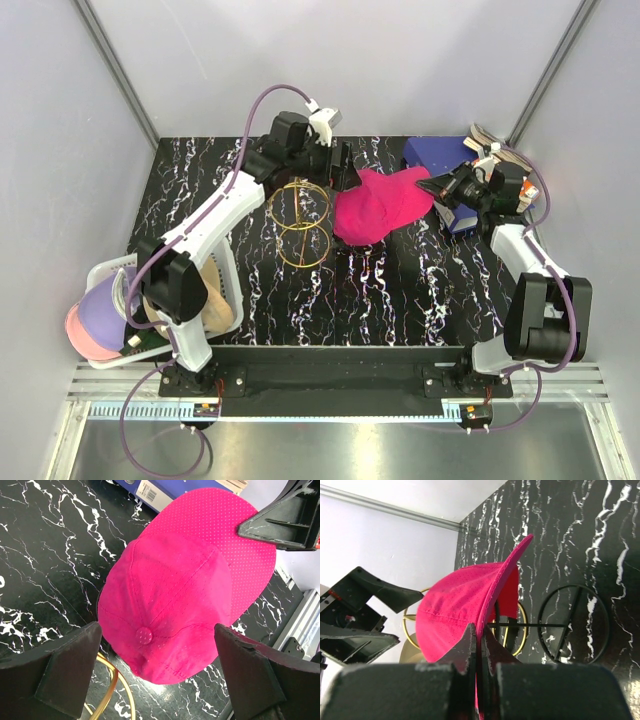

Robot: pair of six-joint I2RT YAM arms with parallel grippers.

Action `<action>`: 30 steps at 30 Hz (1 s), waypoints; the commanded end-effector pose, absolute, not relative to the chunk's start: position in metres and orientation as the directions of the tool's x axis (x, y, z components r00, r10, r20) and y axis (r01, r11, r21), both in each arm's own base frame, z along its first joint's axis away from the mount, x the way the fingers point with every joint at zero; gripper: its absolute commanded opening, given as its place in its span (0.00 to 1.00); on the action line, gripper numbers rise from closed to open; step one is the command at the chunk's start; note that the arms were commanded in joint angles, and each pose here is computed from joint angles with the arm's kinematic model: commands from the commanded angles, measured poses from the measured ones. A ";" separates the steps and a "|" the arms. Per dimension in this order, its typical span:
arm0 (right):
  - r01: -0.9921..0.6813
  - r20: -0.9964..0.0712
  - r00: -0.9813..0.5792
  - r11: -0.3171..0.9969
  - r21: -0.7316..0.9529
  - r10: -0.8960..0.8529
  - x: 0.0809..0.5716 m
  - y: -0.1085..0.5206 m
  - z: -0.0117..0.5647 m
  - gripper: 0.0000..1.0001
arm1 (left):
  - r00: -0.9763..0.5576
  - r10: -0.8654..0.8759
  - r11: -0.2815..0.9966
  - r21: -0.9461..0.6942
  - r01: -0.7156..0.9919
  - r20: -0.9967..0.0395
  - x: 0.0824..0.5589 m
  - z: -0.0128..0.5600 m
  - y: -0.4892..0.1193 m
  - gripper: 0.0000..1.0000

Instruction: Stack the hats

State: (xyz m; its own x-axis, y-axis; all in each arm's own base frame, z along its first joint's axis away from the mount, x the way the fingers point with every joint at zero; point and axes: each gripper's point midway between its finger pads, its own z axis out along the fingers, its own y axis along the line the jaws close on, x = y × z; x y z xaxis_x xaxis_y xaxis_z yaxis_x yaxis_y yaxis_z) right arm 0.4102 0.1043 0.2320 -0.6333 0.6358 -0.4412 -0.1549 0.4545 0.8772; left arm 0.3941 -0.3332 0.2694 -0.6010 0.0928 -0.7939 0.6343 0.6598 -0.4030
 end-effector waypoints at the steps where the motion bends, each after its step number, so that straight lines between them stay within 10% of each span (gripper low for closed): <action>1: -0.153 -0.466 -0.631 0.490 0.858 0.620 0.411 0.101 0.216 0.01 | -0.553 0.085 0.648 -0.375 0.663 -0.829 0.394 0.283 -0.335 0.99; 8: -0.167 -0.482 -0.640 0.504 0.847 0.599 0.410 0.101 0.220 0.21 | -0.582 0.104 0.663 -0.380 0.645 -0.806 0.394 0.262 -0.334 0.99; 12: -0.178 -0.494 -0.632 0.509 0.842 0.597 0.407 0.101 0.228 0.66 | -0.579 0.113 0.672 -0.367 0.643 -0.808 0.394 0.260 -0.332 0.99; 17: -0.141 -0.538 -0.587 0.578 0.804 0.605 0.406 0.090 0.231 0.90 | -0.587 0.117 0.678 -0.367 0.637 -0.801 0.393 0.255 -0.330 0.99; 30: 0.108 -0.678 -0.410 0.770 0.629 0.611 0.398 0.029 0.236 0.97 | -0.546 0.092 0.672 -0.352 0.651 -0.833 0.395 0.280 -0.330 0.99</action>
State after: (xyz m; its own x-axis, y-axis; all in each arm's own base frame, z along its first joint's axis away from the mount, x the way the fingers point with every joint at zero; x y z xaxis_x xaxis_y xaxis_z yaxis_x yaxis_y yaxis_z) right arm 0.3977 0.0508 0.2172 -0.4946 0.6350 -0.5934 0.0669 0.7085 0.7025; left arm 0.3886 -0.3280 0.2398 -0.6338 0.1341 -0.7618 0.6145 0.6855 -0.3906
